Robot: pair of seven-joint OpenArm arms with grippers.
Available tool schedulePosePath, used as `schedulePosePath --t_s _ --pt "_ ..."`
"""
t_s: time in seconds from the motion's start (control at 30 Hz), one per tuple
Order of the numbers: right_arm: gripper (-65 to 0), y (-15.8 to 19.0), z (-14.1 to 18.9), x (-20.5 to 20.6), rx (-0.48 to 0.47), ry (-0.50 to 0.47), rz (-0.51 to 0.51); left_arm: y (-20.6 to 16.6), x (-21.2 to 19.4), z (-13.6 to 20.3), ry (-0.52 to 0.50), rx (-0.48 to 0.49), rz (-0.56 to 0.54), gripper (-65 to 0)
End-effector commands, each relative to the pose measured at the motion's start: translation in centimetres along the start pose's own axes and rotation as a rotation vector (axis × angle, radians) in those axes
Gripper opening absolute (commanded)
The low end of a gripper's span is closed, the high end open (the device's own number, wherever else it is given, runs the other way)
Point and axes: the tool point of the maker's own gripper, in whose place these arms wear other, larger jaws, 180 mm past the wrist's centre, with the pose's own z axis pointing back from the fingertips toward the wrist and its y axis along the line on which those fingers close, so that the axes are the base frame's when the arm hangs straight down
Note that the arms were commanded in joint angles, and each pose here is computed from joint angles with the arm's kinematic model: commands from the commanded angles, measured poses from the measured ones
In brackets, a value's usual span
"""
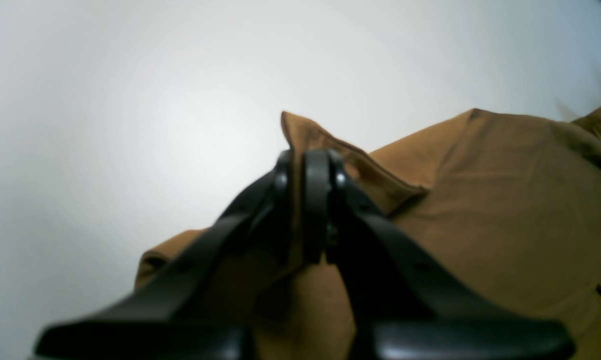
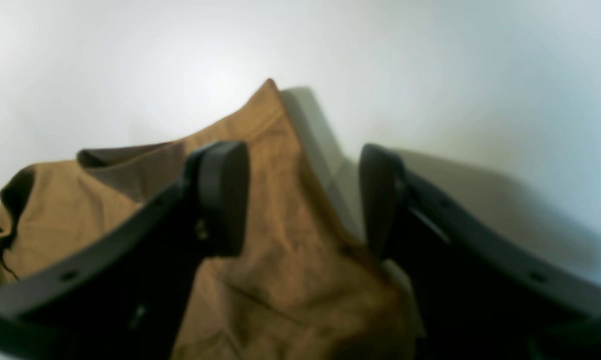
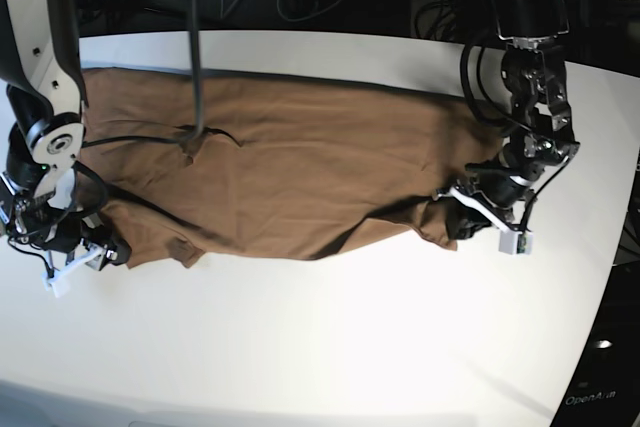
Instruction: Fold the T-shirt properly
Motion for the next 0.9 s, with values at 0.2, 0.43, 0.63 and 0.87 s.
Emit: schedulePosePath --t_s 0.2,0.43,0.63,0.87 --pt "-39.6 0.2 -0.5 -2.1 -0.004 0.088 0.012 -0.2 2.0 0.1 -0.057 -0.013 -0.010 -61.7" --pt "-41.5 1.8 -1.5 -3.5 0.025 0.143 0.017 -0.3 1.9 0.2 -0.056 -0.014 -0.011 -61.7" --pt "-54.0 1.6 -1.6 -4.2 0.020 0.152 0.017 -0.2 1.9 0.2 -0.058 -0.012 -0.010 -61.7" --pt "-61.5 1.5 -1.7 -4.1 0.009 0.148 0.038 -0.3 1.9 0.2 -0.057 -0.014 -0.009 -61.7"
